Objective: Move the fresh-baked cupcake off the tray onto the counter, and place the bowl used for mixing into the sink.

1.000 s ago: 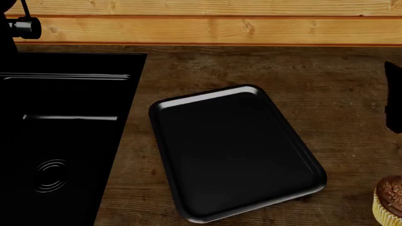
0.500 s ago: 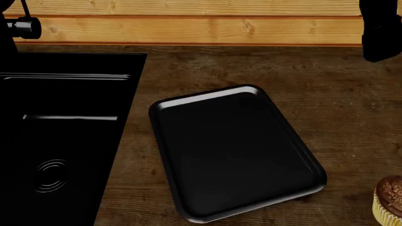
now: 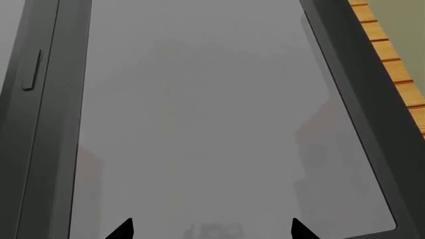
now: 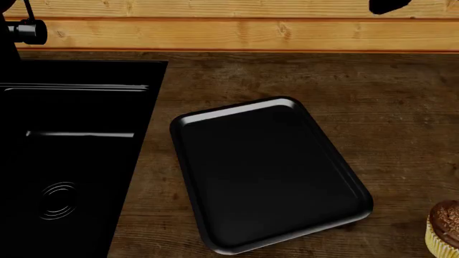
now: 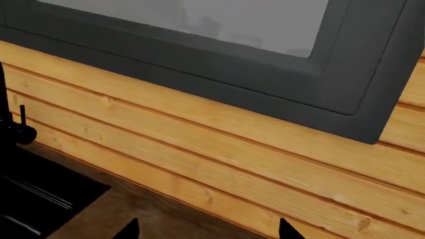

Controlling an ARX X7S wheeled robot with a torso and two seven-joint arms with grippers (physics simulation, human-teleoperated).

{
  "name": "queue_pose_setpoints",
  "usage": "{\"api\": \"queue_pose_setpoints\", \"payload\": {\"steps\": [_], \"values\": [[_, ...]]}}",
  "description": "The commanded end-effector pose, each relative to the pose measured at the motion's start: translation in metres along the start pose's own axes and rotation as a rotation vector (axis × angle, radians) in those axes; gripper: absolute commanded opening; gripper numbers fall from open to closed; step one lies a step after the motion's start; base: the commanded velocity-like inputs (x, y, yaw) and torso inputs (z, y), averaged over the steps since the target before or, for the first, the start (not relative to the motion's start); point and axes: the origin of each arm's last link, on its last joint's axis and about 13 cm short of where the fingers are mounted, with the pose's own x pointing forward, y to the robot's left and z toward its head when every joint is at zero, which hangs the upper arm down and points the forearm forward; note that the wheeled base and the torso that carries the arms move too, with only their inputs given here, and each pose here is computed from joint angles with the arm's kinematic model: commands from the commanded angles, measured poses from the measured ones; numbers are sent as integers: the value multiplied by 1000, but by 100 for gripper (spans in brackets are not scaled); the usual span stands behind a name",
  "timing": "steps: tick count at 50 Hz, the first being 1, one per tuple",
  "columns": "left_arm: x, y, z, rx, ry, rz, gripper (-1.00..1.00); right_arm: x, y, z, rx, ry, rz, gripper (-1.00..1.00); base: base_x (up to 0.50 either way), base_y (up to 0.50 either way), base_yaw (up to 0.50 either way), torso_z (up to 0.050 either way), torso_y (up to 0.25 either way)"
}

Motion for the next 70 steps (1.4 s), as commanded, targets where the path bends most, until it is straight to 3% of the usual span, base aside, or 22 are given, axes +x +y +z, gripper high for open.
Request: {"api": "queue_pose_setpoints", "payload": {"steps": [1, 33, 43, 49, 50, 70], "values": [[0, 0, 0, 1, 0, 2, 100, 28, 12, 7, 15, -31, 72, 100, 0, 0, 0, 0, 0], [0, 1, 1, -1, -7, 5, 100, 77, 53, 10, 80, -44, 222, 100, 0, 0, 0, 0, 0], [1, 0, 1, -1, -7, 3, 100, 79, 53, 15, 134, -72, 68, 100, 0, 0, 0, 0, 0], [0, 0, 1, -4, -8, 1, 100, 76, 48, 19, 129, -156, -105, 100, 0, 0, 0, 0, 0], [0, 0, 1, -4, -9, 0, 100, 76, 49, 18, 164, -165, -105, 100, 0, 0, 0, 0, 0], [1, 1, 2, -5, -9, 2, 100, 81, 57, 14, 192, -120, -86, 100, 0, 0, 0, 0, 0]]}}
